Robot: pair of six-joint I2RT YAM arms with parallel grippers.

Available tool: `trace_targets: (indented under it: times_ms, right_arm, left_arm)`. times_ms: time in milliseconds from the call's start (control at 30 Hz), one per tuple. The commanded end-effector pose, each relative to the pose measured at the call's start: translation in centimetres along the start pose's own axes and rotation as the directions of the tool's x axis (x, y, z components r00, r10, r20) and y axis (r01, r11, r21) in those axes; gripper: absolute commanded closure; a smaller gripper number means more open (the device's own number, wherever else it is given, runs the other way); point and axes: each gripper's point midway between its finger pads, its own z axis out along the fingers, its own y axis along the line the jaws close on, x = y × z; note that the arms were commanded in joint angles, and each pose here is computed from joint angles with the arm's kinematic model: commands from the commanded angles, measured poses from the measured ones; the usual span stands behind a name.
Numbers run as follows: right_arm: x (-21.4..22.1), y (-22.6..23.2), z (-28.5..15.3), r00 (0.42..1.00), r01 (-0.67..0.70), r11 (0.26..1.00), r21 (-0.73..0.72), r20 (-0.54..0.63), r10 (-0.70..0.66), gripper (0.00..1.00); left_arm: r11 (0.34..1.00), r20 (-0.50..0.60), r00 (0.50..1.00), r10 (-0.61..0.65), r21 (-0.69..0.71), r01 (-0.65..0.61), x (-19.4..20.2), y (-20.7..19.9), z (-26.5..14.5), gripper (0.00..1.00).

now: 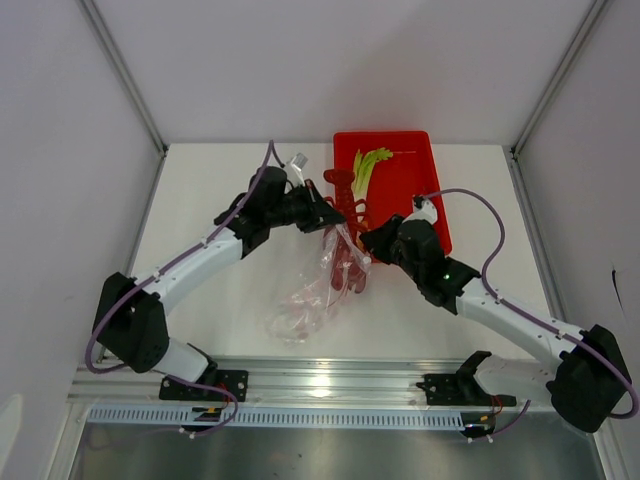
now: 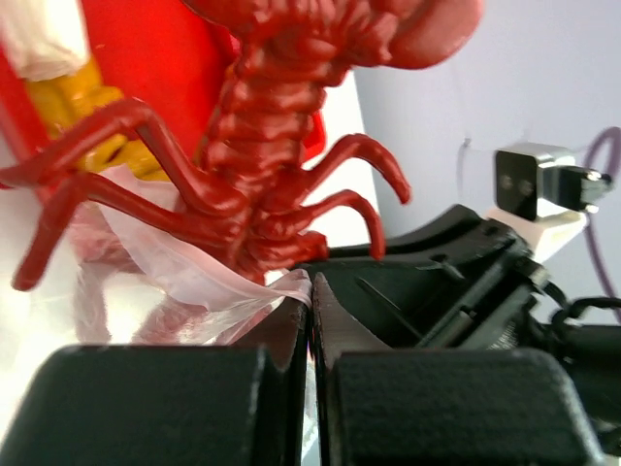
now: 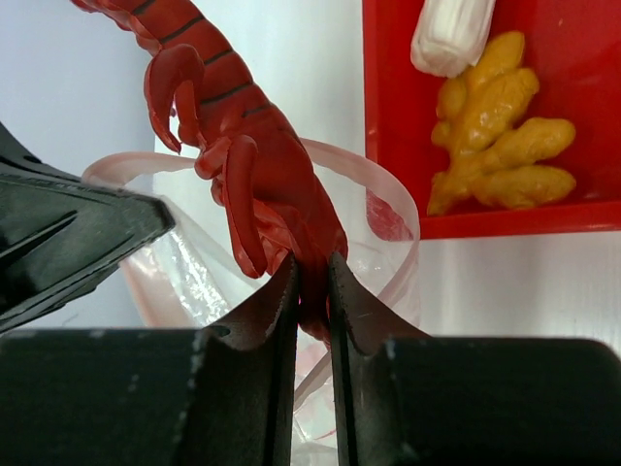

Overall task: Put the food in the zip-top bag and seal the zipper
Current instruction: Place the fake lobster in the zipper food storage bag.

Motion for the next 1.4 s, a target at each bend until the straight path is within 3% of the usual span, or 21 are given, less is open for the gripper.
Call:
trace_targets:
  times_ms: [0, 100, 233, 567, 667, 800, 967, 1167, 1233, 1367]
  right_arm:
    - [0.7, 0.4, 0.1, 0.998, -0.050, 0.998, -0.023, -0.039, 0.049, 0.97]
    - [1.2, -0.5, 0.5, 0.997, -0.057, 0.998, -0.008, -0.055, 0.056, 0.94]
    - [2.3, -2.4, 1.4, 0.993, -0.054, 0.998, 0.025, -0.100, 0.057, 0.79]
    - [3.7, -3.9, 2.7, 0.977, -0.037, 0.999, 0.018, -0.211, 0.040, 0.68]
    - [3.7, -3.6, 2.5, 0.975, -0.021, 1.000, 0.003, -0.222, 0.021, 0.57]
    - [2.1, -3.7, 1.5, 0.981, 0.027, 0.999, 0.020, -0.194, -0.023, 0.45]
    - [-2.8, -3.3, 0.9, 0.992, 0.093, 0.995, 0.047, -0.096, -0.088, 0.39]
    - [-8.2, -3.4, 2.0, 0.991, 0.129, 0.991, 0.028, -0.034, -0.128, 0.18]
    - [-9.5, -1.9, 2.9, 0.975, 0.212, 0.976, -0.054, -0.056, -0.215, 0.17]
    - [-8.8, -3.4, 7.2, 0.943, 0.242, 0.966, -0.094, -0.213, -0.257, 0.18]
  left_arm:
    - [0.997, 0.021, 0.998, 0.064, -0.045, -0.063, -0.5, 1.4, 0.7, 0.99]
    - [0.993, 0.007, 0.997, 0.072, -0.098, -0.071, -0.2, 2.8, 1.0, 0.99]
    - [0.985, -0.005, 0.996, 0.094, -0.147, -0.094, 0.3, 4.3, 1.1, 0.99]
    - [0.956, -0.047, 0.990, 0.131, -0.257, -0.139, 1.0, 7.3, 1.1, 0.99]
    - [0.950, -0.046, 0.988, 0.146, -0.273, -0.153, 0.9, 7.6, 0.9, 1.00]
    - [0.943, -0.050, 0.986, 0.158, -0.288, -0.165, 0.9, 7.9, 0.7, 0.99]
    - [0.941, -0.063, 0.985, 0.159, -0.292, -0.171, 1.3, 8.3, 0.7, 0.99]
    - [0.940, -0.060, 0.983, 0.174, -0.288, -0.184, 1.0, 7.9, 0.6, 0.99]
    - [0.940, -0.059, 0.982, 0.180, -0.284, -0.189, 1.0, 7.8, 0.5, 0.99]
    - [0.939, -0.062, 0.981, 0.185, -0.284, -0.195, 0.8, 7.7, 0.5, 0.99]
